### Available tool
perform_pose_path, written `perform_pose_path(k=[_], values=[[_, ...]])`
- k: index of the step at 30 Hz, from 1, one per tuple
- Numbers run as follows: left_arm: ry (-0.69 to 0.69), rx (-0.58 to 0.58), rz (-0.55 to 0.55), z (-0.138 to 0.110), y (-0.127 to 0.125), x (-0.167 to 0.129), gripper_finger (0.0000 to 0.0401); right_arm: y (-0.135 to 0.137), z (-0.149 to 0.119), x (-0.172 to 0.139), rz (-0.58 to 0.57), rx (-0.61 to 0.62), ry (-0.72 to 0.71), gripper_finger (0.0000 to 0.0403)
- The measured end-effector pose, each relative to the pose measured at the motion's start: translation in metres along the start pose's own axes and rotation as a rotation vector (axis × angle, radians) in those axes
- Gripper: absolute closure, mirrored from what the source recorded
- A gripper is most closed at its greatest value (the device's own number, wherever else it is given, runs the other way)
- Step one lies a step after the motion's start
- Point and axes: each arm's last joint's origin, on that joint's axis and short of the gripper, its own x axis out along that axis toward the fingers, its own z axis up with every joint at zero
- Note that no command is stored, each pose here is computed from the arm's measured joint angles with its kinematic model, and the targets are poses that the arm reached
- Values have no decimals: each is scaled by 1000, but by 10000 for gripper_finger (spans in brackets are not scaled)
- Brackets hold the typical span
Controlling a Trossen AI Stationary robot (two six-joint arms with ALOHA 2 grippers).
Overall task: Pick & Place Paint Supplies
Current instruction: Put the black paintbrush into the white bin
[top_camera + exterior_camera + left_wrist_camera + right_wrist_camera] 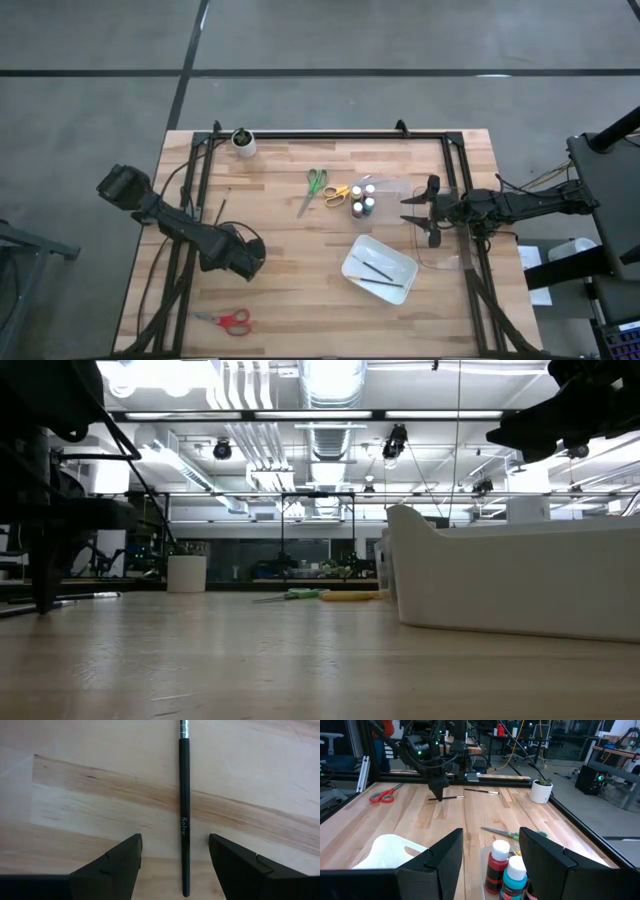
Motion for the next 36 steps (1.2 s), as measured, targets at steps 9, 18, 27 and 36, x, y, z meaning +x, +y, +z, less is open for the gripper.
perform_pose_path(k=[9, 18, 27, 36], values=[[11, 18, 2, 3, -4, 1, 167, 0, 0, 0, 0, 0, 0, 211], [13, 10, -36, 0, -13, -7, 167, 0, 0, 0, 0, 0, 0, 211], [14, 10, -1, 2, -10, -5, 167, 0, 0, 0, 0, 0, 1, 211], [18, 8, 8, 3, -8, -4, 193, 0, 0, 0, 0, 0, 0, 211]])
